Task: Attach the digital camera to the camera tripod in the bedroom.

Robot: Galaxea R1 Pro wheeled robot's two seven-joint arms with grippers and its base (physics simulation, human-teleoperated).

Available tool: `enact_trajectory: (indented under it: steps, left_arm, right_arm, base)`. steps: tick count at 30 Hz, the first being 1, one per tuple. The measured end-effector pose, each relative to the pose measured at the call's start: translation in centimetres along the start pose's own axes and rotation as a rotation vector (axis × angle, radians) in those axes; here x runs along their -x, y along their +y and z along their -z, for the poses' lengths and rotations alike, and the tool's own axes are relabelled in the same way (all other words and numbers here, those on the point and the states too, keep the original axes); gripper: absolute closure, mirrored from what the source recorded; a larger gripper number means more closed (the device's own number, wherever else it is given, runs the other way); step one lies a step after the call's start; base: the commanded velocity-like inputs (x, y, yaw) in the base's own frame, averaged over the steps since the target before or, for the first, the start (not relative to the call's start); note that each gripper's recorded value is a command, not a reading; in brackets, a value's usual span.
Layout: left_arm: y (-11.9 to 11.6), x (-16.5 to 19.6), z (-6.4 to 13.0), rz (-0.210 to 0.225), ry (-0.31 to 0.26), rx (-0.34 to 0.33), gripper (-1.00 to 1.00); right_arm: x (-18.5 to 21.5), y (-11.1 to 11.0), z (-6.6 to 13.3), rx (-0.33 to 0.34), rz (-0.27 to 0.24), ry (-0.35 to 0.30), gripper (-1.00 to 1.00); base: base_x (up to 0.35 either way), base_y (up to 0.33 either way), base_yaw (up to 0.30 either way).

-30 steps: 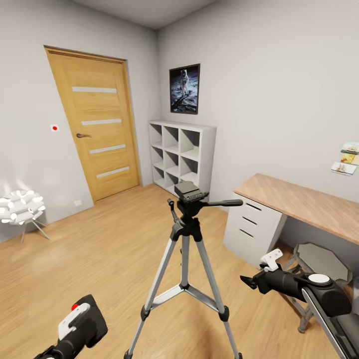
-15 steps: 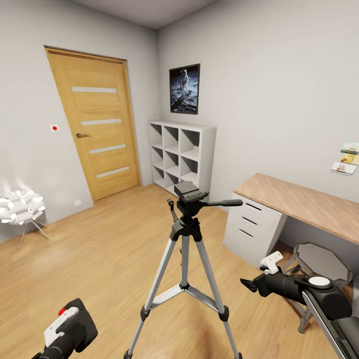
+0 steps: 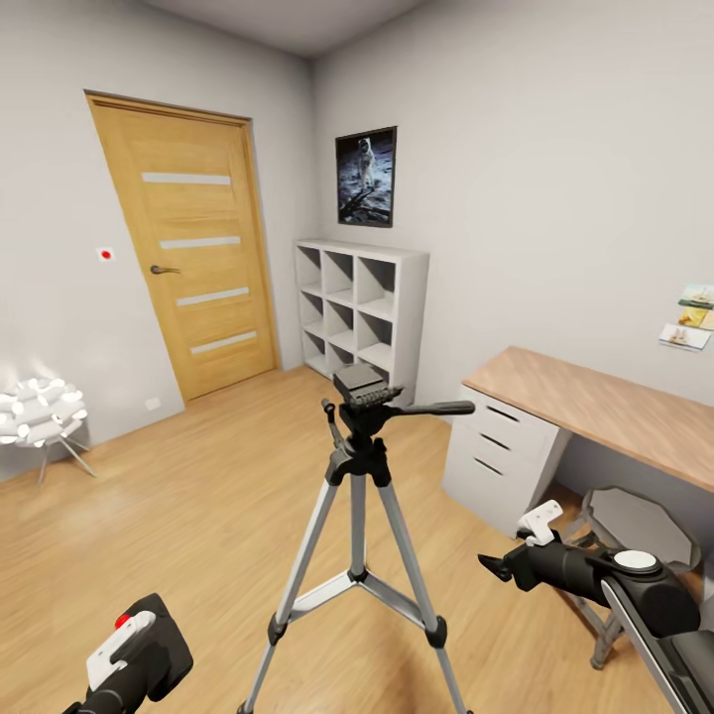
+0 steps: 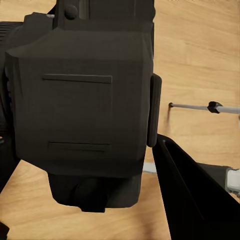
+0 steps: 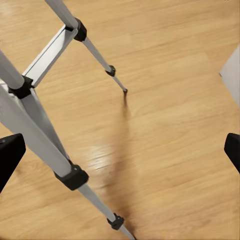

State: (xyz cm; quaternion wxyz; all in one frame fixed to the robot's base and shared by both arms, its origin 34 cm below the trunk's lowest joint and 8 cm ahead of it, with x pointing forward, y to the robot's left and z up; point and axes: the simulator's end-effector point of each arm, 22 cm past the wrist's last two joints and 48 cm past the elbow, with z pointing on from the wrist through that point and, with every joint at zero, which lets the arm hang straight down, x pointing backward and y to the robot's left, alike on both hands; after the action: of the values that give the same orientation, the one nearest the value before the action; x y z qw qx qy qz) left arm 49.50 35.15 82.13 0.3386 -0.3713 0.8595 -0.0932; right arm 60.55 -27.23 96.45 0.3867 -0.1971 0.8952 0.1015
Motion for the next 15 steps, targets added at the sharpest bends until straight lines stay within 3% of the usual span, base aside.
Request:
enact_trajectory:
  steps: [15]
  left_arm:
    - [0.04, -0.1, 0.03, -0.001, 0.003, 0.0, 1.0]
  right_arm:
    - [0.0, 0.01, 0.0, 0.0, 0.0, 0.0, -1.0]
  base:
    - [0.002, -0.004, 0.231]
